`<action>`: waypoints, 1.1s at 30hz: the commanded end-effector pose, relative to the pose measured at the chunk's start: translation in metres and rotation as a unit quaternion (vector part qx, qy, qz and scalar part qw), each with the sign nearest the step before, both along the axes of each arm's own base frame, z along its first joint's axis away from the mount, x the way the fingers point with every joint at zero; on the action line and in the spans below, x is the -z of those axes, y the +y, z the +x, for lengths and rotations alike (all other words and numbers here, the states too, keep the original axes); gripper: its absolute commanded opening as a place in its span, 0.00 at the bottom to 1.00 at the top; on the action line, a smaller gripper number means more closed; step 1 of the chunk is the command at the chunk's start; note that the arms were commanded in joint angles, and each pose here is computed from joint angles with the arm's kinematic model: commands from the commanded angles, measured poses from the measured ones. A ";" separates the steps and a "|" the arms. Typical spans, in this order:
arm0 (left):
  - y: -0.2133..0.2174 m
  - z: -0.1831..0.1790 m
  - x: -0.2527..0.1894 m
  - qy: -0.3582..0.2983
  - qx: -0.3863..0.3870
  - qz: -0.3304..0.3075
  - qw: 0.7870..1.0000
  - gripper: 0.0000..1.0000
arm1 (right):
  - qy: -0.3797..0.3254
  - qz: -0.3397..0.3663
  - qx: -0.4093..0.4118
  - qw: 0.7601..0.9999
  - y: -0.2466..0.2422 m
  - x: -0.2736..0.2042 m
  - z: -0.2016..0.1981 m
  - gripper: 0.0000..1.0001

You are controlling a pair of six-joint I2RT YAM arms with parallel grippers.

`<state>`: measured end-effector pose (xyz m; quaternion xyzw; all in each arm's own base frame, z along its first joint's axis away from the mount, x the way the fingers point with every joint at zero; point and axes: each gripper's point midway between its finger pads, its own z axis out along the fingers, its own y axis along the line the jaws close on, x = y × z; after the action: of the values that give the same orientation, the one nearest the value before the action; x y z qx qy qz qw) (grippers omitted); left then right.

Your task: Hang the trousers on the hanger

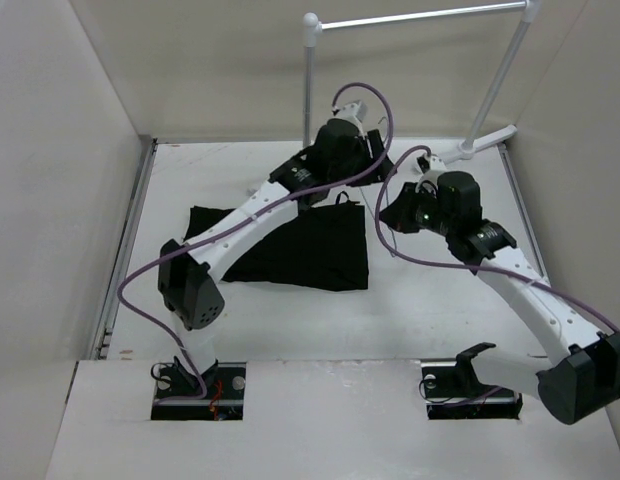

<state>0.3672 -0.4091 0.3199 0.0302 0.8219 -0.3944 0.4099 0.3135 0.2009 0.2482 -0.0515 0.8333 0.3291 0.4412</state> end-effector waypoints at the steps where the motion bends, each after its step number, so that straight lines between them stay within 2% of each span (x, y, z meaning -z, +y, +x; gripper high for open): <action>1: -0.007 -0.007 -0.003 -0.019 0.006 0.033 0.999 0.49 | -0.038 0.021 0.013 0.999 -0.001 -0.020 -0.003 0.09; 4: -0.005 -0.005 0.012 -0.012 -0.012 0.068 0.998 0.42 | -0.032 0.012 0.015 0.999 -0.002 -0.012 -0.010 0.09; 8: 0.002 -0.002 0.021 -0.018 -0.035 0.102 0.994 0.40 | -0.030 0.007 0.017 0.999 -0.004 -0.008 -0.015 0.09; 20: -0.012 -0.007 0.020 -0.018 -0.037 0.101 0.994 0.32 | -0.023 -0.072 0.072 0.995 -0.024 0.011 -0.023 0.07; 29: -0.022 -0.006 0.049 0.012 -0.029 0.114 0.993 0.34 | -0.027 -0.072 0.069 0.995 -0.021 0.016 -0.033 0.07; 31: -0.024 -0.005 0.048 0.013 -0.029 0.111 0.993 0.26 | -0.029 -0.076 0.069 0.994 -0.021 0.017 -0.034 0.07; 33: -0.025 -0.005 0.047 0.015 -0.031 0.106 0.994 0.13 | -0.031 -0.081 0.075 0.993 -0.024 0.016 -0.034 0.07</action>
<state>0.3594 -0.4331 0.2418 0.0453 0.8811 -0.2765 0.3809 0.2735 0.1800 0.2103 -0.0373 0.8648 0.2291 0.4452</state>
